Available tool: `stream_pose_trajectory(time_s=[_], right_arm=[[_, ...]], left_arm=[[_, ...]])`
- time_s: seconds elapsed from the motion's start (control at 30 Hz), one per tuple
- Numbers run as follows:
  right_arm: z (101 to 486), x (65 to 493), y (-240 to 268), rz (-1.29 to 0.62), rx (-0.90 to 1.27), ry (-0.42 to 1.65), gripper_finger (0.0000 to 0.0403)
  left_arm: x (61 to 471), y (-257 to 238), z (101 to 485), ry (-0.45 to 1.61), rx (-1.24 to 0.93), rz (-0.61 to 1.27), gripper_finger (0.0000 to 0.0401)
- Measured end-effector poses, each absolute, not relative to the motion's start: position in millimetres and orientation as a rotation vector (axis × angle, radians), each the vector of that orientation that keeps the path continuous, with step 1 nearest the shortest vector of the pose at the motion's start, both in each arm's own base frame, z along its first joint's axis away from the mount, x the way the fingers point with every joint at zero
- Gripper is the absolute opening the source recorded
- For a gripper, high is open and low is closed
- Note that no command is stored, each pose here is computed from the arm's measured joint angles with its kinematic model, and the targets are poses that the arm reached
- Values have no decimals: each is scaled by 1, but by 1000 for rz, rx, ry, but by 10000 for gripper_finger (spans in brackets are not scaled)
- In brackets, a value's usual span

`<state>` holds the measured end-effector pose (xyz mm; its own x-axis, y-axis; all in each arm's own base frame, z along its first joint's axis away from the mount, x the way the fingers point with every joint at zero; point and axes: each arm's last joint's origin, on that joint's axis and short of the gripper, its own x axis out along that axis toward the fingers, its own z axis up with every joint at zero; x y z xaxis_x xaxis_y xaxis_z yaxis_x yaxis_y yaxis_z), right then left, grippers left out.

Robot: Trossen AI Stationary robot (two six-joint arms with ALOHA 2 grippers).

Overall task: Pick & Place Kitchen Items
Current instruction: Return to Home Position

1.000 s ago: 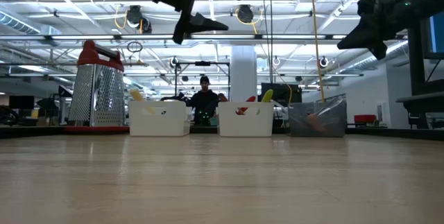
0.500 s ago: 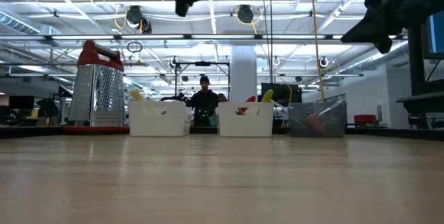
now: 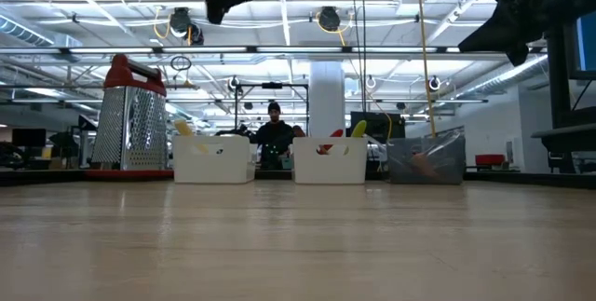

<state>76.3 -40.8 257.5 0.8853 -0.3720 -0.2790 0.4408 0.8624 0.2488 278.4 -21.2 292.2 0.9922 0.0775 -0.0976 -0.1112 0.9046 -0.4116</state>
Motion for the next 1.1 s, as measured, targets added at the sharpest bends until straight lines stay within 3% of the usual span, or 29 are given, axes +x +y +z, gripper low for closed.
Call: stream_pose_trajectory(time_s=[0.4,0.63,1.1], right_arm=[[241,61,-29,-345,337,167,0],[220,58,-28,-382,408,114,0],[222,59,-31,-454,409,59,0]], left_arm=[[253,-27,258,-14,-426,30,299],[246,-26,243,-30,-417,35,298],[214,-28,203,-115,-367,4,299]])
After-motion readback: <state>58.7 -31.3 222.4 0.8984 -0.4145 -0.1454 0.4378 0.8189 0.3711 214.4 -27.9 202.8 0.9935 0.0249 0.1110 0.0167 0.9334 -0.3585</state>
